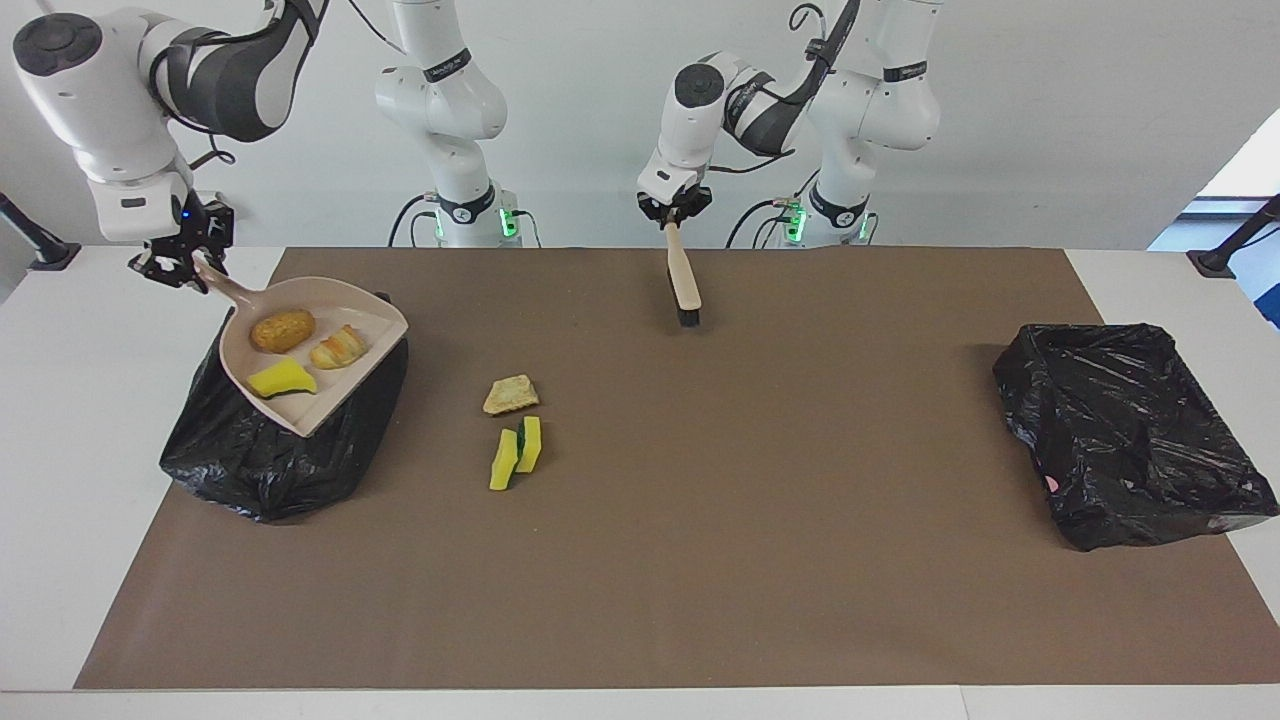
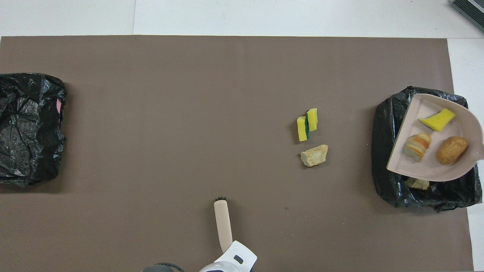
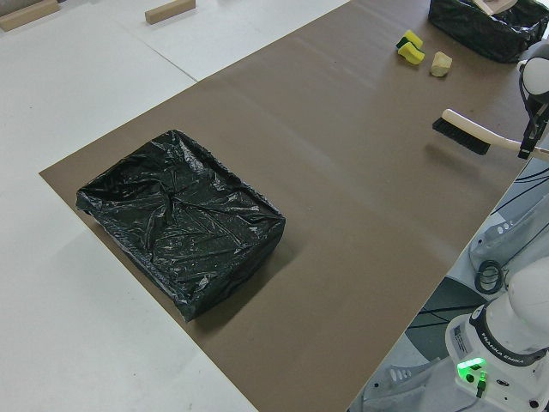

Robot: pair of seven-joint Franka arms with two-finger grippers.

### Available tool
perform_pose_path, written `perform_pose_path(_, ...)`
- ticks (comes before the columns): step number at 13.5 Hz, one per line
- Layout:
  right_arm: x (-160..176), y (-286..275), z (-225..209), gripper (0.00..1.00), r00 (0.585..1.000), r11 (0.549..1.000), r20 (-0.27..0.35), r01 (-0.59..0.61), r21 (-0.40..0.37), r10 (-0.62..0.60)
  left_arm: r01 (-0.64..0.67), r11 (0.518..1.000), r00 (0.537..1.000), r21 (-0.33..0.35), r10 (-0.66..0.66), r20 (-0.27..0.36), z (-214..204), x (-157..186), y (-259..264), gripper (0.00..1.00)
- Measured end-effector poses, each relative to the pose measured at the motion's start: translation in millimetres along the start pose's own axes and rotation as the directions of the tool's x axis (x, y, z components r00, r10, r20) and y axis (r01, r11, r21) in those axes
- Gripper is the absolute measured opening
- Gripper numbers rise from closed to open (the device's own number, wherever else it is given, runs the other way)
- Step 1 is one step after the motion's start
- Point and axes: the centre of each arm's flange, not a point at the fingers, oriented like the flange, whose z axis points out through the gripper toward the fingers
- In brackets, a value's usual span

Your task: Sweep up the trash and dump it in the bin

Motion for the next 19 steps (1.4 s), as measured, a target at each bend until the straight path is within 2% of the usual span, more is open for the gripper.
perform_pose_path(2, -21.2, 6.1, 0.8, 0.32, 0.996, 0.999, 0.082, 0.023, -0.043, -0.02, -0.009, 1.0, 1.0, 0.006, 0.009, 0.012, 6.0, 3.8, -0.1, 0.26)
perform_pose_path(4, -28.9, 11.8, 5.3, 0.32, 0.983, 0.997, 0.177, 0.058, -0.059, -0.047, -0.06, 0.998, 0.998, 0.008, 0.06, 0.015, 7.4, 2.9, 0.4, 0.26)
perform_pose_path(6, -30.2, 21.1, 14.1, 0.32, 0.949, 0.99, 0.299, 0.124, -0.067, -0.099, -0.089, 0.996, 0.996, 0.012, 0.089, 0.014, 8.9, -0.8, 2.0, 0.26)
perform_pose_path(8, -21.4, 28.3, 18.9, 0.32, 0.911, 0.98, 0.383, 0.19, -0.065, -0.151, -0.116, 0.993, 0.993, 0.025, 0.115, 0.012, 13.5, -11.5, 6.2, 0.26)
perform_pose_path(14, 18.2, 32.8, 0.4, 0.32, 0.805, 0.938, 0.539, 0.339, -0.07, -0.25, -0.135, 0.991, 0.991, 0.02, 0.135, -0.003, 19.8, -21.2, 13.6, 0.26)
perform_pose_path(19, 64.2, 24.6, -23.6, 0.32, 0.681, 0.913, 0.675, 0.407, -0.028, -0.283, -0.117, 0.993, 0.993, 0.005, 0.117, -0.001, 28.3, -15.6, 19.6, 0.26)
